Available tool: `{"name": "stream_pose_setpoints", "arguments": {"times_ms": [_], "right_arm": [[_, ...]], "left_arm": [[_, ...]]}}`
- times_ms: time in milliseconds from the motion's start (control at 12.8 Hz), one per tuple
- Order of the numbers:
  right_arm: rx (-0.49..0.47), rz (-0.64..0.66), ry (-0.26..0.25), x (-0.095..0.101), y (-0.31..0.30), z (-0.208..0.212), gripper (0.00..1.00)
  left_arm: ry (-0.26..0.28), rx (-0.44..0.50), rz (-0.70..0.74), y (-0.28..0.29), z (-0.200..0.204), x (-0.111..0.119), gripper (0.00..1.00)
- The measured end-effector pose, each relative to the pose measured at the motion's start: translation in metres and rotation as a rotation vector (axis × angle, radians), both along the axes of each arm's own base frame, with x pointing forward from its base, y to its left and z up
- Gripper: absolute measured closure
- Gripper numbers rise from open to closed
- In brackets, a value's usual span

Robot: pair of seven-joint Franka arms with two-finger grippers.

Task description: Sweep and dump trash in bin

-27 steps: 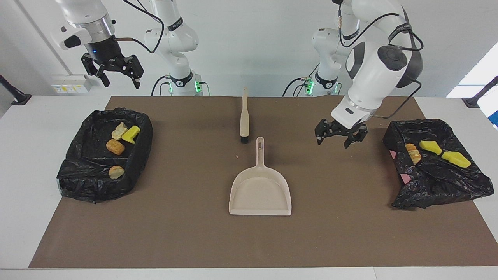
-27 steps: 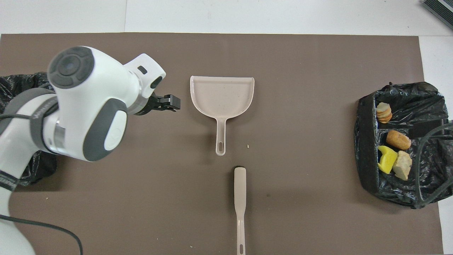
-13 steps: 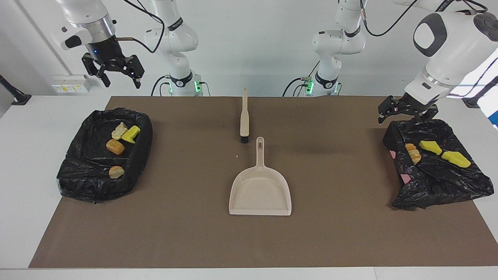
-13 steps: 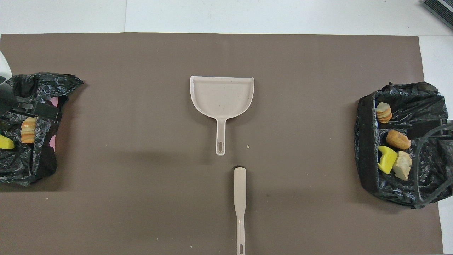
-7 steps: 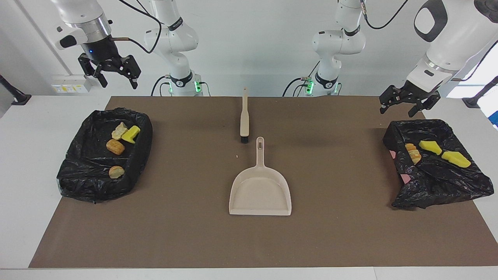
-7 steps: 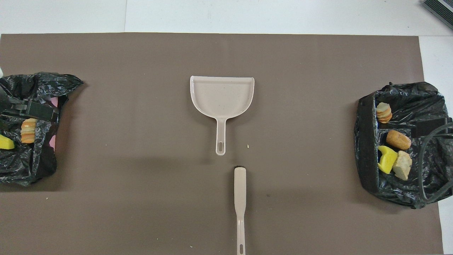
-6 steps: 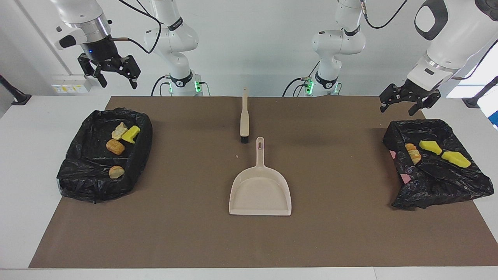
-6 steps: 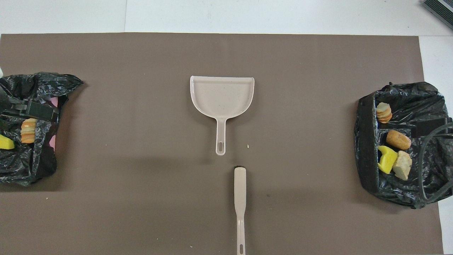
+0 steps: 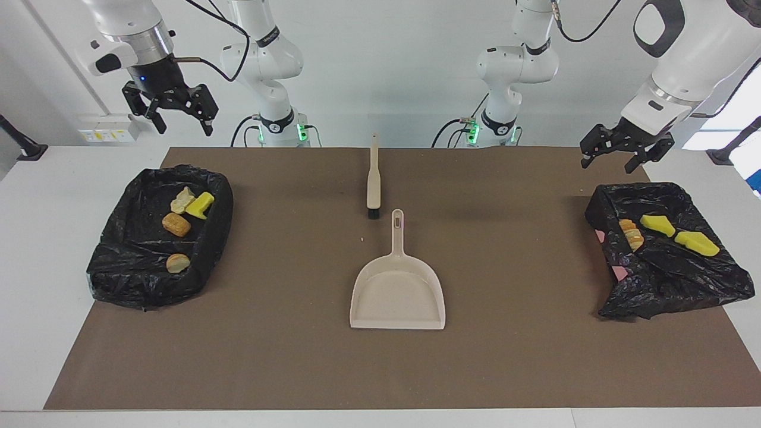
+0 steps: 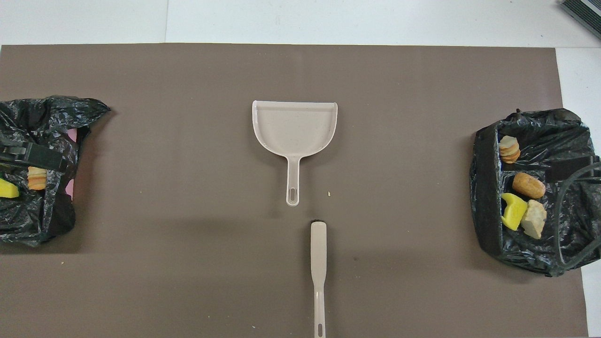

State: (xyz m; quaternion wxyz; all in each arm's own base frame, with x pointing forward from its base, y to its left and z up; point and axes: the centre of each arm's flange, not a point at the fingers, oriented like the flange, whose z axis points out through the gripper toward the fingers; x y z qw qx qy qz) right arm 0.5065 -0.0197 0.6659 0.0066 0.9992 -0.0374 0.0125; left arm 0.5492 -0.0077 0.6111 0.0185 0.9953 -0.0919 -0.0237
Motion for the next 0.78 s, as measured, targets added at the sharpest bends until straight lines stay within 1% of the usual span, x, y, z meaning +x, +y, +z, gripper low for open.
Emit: {"name": "stream_pose_setpoints", "arguments": {"times_ms": [779], "right_arm": [[0.0,-0.004,0.0,-0.0001,-0.0019,0.0,0.0]], "left_arm": [[0.009,0.001,0.0,0.0005,0.0005,-0.0021,0.0]]}}
